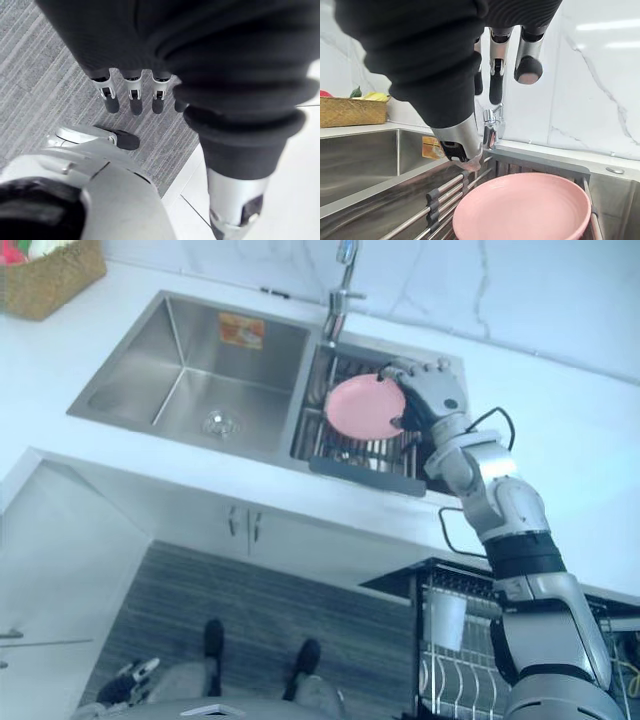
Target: Walk over to the sink, pick up the cup, carry it to the dishwasher, place the cup inside the dishwasher, then close the dishwasher door
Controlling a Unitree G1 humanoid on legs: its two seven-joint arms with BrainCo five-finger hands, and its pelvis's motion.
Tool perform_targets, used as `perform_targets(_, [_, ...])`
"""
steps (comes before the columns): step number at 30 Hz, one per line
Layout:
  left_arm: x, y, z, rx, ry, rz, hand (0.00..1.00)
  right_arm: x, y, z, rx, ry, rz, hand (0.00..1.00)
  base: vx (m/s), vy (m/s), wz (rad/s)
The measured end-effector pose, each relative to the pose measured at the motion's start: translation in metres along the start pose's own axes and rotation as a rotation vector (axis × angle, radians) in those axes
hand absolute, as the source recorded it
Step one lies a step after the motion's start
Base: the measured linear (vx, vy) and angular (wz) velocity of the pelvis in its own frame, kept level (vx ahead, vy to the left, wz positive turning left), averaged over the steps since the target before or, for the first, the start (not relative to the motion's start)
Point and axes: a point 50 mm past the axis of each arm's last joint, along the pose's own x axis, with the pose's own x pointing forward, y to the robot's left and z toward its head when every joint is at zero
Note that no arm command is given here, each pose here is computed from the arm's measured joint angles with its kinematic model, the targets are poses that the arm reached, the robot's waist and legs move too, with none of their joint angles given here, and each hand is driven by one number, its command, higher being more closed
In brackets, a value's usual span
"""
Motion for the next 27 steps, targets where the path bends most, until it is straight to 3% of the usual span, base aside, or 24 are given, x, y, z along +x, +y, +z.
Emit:
perform_targets(6, [-0.005, 0.005, -0.011, 0.012, 0.031, 0.019, 0.00, -0.006, 0.018, 0.001, -0.017, 0.005, 0.123, 0.00, 0.01, 0.004, 0.00])
perform_targets(27, [-0.006, 0.008, -0.016, 0.033, 0.052, 0.043, 0.00, -0.028, 0.062, -0.032, -0.103, 0.192, 0.316, 0.00, 0.01, 0.003, 0.02])
